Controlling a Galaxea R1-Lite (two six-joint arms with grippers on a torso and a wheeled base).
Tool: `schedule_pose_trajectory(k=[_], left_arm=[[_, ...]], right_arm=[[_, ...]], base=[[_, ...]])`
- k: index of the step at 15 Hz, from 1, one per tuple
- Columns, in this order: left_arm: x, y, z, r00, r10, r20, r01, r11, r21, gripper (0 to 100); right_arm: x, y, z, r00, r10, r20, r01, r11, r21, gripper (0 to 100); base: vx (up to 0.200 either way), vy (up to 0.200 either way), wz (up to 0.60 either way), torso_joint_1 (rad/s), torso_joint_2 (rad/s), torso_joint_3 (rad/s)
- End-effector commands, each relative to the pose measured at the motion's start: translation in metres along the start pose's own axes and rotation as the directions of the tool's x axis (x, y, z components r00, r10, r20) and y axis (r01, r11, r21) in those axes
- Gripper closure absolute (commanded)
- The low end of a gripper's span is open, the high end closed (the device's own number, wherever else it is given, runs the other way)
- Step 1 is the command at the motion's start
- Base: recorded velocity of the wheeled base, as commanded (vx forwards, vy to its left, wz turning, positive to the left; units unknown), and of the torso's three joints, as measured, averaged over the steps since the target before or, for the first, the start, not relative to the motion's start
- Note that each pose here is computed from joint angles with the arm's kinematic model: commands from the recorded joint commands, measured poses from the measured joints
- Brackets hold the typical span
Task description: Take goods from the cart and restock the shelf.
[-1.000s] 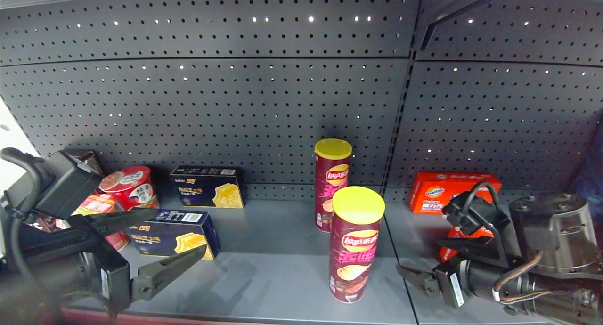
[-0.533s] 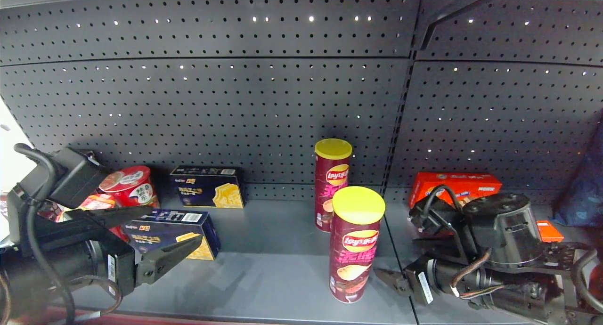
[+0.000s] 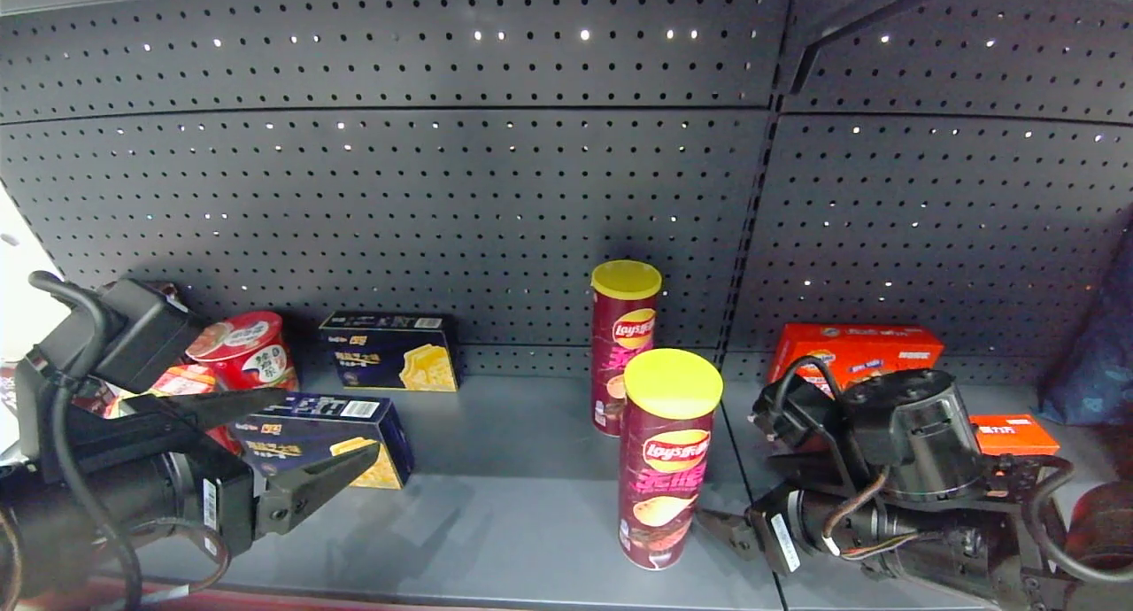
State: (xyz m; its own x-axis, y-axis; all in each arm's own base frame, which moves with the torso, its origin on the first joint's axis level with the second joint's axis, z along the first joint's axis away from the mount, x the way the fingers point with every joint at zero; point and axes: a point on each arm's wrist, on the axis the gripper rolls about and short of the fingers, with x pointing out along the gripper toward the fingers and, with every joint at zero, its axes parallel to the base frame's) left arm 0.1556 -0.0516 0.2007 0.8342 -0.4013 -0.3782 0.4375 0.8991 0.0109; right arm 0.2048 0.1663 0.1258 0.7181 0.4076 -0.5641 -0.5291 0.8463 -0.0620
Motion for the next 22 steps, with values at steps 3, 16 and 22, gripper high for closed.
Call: schedule_pose_trajectory(k=[3,16,22], left_arm=[[0.0,0.0,-0.002,1.0,0.0,-0.006,0.0,1.0,-0.001,0],[-0.001,0.0,-0.004,1.0,-0.002,-0.01,0.002,1.0,-0.005,0],[-0.02,0.0,-0.011,0.994,0.072,0.085,-0.073,0.997,0.007,0]], right_arm=[[0.007,0.003,0.002,1.0,0.008,0.003,-0.008,1.0,-0.006,0],[0.011,0.014,0.0,0.999,0.052,0.002,-0.052,0.998,-0.025,0],[-0.027,-0.004,0.015,0.991,-0.05,0.127,0.045,0.998,0.042,0]], base=[[0.0,0.0,0.0,0.0,0.0,0.0],[0.0,0.0,0.0,0.0,0.0,0.0],[0.0,0.0,0.0,0.0,0.0,0.0]])
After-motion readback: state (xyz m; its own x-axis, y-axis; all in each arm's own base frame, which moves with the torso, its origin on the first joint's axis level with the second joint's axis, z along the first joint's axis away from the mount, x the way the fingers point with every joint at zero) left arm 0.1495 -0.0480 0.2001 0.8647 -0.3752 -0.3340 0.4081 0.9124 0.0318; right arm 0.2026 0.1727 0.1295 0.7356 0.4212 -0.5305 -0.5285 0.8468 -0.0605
